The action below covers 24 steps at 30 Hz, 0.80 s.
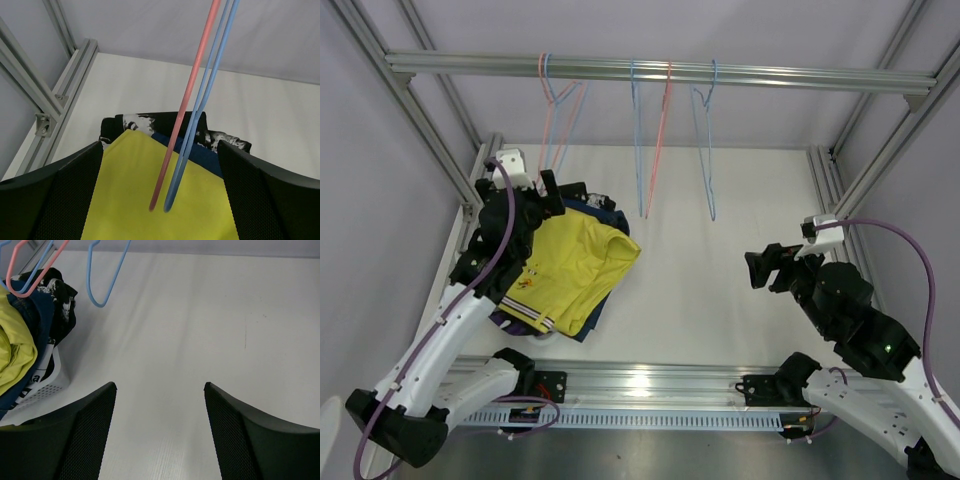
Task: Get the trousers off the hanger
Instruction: Move the hanger to the clothesline.
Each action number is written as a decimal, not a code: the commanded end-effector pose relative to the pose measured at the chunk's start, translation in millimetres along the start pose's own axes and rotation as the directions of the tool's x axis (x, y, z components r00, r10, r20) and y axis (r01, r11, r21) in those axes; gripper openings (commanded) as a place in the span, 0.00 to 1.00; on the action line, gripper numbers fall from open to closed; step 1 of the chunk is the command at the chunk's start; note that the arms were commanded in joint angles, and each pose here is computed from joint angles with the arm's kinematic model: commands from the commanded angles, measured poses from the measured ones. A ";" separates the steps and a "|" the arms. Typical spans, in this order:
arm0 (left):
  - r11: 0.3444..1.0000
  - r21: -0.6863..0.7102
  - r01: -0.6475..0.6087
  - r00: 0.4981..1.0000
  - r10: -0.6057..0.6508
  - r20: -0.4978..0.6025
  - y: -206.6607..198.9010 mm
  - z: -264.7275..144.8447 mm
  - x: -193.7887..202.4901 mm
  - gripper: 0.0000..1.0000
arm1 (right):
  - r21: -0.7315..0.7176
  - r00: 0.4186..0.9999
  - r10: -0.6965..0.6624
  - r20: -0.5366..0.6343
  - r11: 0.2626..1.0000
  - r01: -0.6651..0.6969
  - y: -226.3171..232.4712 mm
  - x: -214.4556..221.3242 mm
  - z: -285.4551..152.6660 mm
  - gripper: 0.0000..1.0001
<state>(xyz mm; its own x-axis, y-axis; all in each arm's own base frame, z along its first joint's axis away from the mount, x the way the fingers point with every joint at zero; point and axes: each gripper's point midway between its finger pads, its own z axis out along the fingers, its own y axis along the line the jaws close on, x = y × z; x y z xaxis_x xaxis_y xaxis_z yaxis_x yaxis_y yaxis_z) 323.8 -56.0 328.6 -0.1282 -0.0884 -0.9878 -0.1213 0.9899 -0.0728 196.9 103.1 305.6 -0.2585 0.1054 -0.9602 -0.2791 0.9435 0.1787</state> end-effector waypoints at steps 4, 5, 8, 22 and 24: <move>0.997 0.074 0.018 1.000 -0.019 0.011 -8.7 2.1 -13.4 0.99 | -0.035 1.000 0.014 0.015 0.999 -0.014 6.9 -0.4 1.1 0.76; 0.996 0.084 0.017 1.000 -0.018 0.014 -10.4 2.7 -12.2 0.99 | -0.037 1.000 0.015 0.015 0.999 -0.015 7.0 0.1 0.5 0.76; 0.990 0.138 0.012 1.000 -0.012 0.002 -21.7 4.8 -9.0 0.82 | -0.037 1.000 0.018 0.021 0.999 -0.017 5.9 0.7 -0.9 0.77; 0.968 0.248 0.018 0.999 -0.004 -0.054 -43.6 3.2 1.1 0.18 | -0.022 0.999 0.022 0.024 1.000 -0.022 2.9 2.1 -1.3 0.77; 0.965 0.261 0.026 0.998 -0.011 -0.058 -47.1 0.9 0.4 0.12 | -0.020 1.000 0.021 0.023 1.000 -0.020 2.5 3.0 -0.7 0.78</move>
<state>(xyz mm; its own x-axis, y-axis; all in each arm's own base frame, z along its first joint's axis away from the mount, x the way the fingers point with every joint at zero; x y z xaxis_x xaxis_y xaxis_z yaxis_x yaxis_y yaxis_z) 333.1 -96.1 309.9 -0.2157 -0.0745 -0.9736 0.0995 0.9902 -0.0978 193.6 104.3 297.6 -0.2634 0.1020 -0.9593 -0.2935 0.9388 0.1804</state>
